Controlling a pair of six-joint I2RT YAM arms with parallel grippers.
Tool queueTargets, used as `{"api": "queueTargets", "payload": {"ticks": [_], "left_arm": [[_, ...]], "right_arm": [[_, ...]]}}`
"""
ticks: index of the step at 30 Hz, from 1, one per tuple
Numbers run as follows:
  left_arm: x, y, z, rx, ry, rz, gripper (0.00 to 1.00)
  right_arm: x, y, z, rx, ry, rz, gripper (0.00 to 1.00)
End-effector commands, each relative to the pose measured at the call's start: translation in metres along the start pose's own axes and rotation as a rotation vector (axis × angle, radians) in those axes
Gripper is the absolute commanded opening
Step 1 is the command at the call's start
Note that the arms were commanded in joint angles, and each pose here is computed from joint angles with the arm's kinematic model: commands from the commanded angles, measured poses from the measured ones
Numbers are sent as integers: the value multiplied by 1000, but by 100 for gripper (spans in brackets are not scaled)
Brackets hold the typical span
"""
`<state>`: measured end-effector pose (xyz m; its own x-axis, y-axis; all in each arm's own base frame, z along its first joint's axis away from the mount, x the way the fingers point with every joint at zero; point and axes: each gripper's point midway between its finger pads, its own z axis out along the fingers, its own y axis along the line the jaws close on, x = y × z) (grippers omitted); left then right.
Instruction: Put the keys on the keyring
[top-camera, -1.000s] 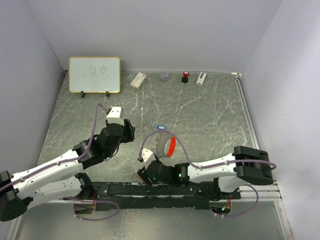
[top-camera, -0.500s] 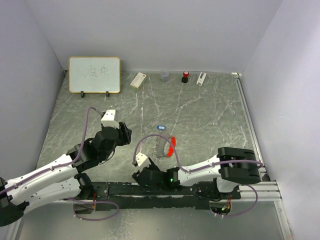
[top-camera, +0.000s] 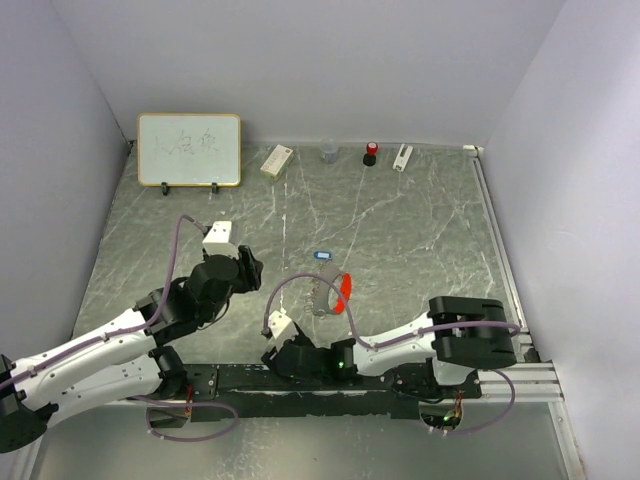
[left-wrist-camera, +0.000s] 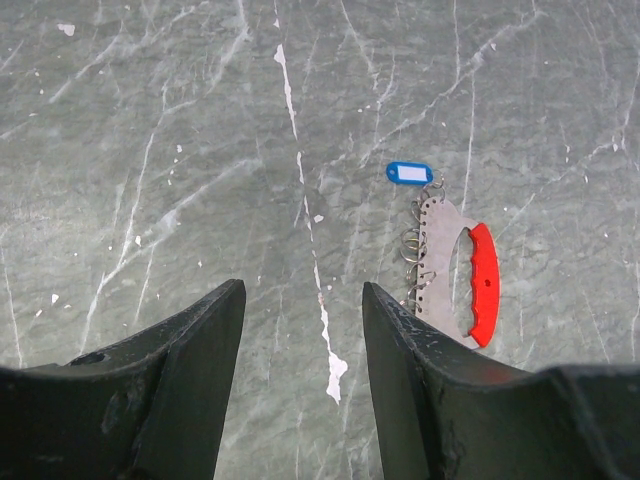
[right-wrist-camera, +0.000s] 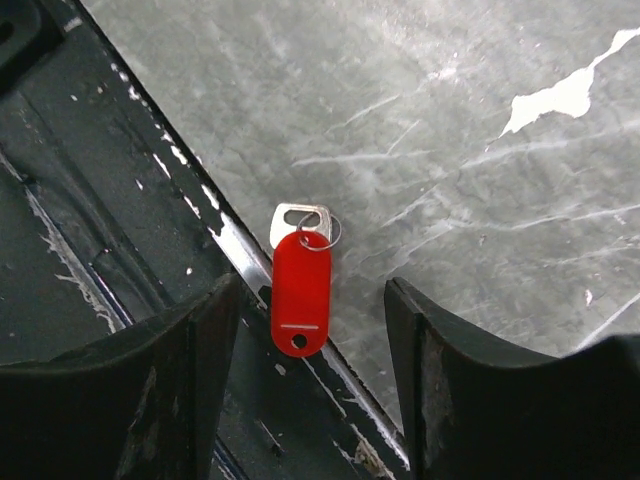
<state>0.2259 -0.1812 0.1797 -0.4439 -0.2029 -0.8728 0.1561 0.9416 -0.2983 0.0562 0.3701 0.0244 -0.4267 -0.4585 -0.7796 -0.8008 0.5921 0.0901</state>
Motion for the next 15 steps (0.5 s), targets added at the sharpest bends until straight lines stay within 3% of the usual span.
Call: {"api": "queueTargets", "payload": {"ticks": [1,6,11,15], "left_arm": [[1,2,-3,7,2,-11,61],[1,3,-5,10,1,-15,61],[2,0,-3,20,6,-13,61],[-1,-5,1,28,-1,0,61]], "right_arm": [[2,9,6,-5,1,33,57],[8,4,10,29,18,37,40],[5,-13,13,130,24,27,12],[-15,-40,21,184,-5,45,7]]}}
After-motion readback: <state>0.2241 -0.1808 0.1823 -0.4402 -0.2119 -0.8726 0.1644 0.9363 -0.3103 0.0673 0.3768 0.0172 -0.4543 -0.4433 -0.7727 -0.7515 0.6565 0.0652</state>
